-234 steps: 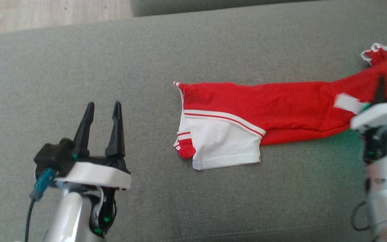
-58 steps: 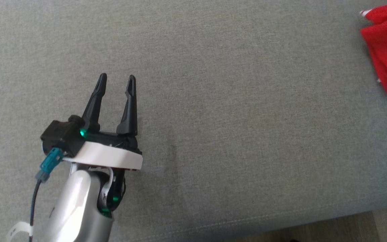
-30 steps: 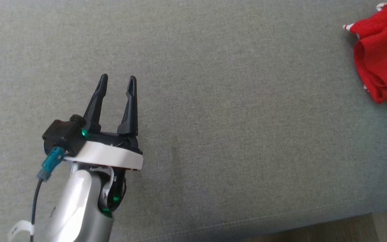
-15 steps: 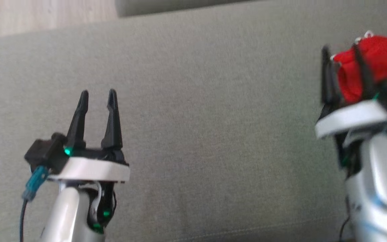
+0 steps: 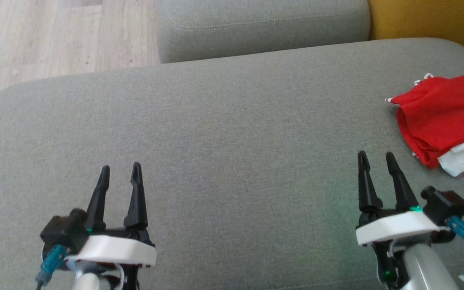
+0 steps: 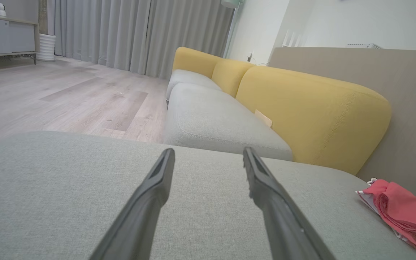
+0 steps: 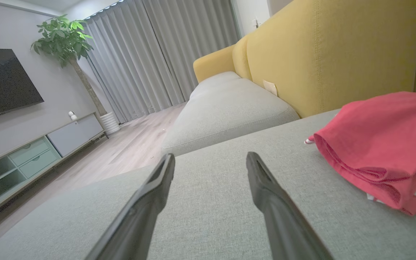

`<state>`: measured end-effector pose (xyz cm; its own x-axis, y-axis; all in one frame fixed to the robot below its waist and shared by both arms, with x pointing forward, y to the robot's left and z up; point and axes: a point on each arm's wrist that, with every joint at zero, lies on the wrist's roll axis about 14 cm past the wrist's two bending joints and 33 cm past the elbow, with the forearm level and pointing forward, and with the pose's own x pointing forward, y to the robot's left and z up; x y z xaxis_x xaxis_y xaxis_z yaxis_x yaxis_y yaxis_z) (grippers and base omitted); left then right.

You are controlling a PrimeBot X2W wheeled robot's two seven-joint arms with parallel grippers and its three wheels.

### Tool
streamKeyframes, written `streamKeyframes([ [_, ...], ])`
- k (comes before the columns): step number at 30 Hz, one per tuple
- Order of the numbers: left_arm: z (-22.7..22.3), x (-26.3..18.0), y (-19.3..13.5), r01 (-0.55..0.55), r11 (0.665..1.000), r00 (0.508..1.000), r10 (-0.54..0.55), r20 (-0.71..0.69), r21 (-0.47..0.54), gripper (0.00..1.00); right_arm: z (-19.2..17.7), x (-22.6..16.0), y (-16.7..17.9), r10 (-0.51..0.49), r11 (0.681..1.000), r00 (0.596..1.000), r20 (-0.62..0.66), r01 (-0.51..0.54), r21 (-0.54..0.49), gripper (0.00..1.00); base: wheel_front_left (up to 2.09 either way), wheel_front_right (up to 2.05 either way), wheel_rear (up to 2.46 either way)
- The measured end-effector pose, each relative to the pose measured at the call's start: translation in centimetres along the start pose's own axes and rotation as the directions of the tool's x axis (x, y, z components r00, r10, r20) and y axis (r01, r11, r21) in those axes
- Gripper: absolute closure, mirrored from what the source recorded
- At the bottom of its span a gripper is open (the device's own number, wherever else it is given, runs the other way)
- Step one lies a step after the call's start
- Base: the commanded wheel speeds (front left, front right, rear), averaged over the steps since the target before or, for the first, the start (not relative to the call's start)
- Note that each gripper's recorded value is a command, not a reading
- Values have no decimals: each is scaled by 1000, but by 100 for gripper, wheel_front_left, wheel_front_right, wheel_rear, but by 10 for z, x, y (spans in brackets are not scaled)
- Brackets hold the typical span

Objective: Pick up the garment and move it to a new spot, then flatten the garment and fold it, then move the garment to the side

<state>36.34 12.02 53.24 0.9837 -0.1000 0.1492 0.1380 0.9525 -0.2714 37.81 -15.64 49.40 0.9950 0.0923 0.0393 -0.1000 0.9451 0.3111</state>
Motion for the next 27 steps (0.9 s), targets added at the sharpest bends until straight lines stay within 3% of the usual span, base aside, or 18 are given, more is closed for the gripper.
streamKeyframes([
  [27,-6,-10,11,-37,998,999,36,-25,-41,0,14,-5,12,35,999,998,50,-35,3,0,0,0,0],
])
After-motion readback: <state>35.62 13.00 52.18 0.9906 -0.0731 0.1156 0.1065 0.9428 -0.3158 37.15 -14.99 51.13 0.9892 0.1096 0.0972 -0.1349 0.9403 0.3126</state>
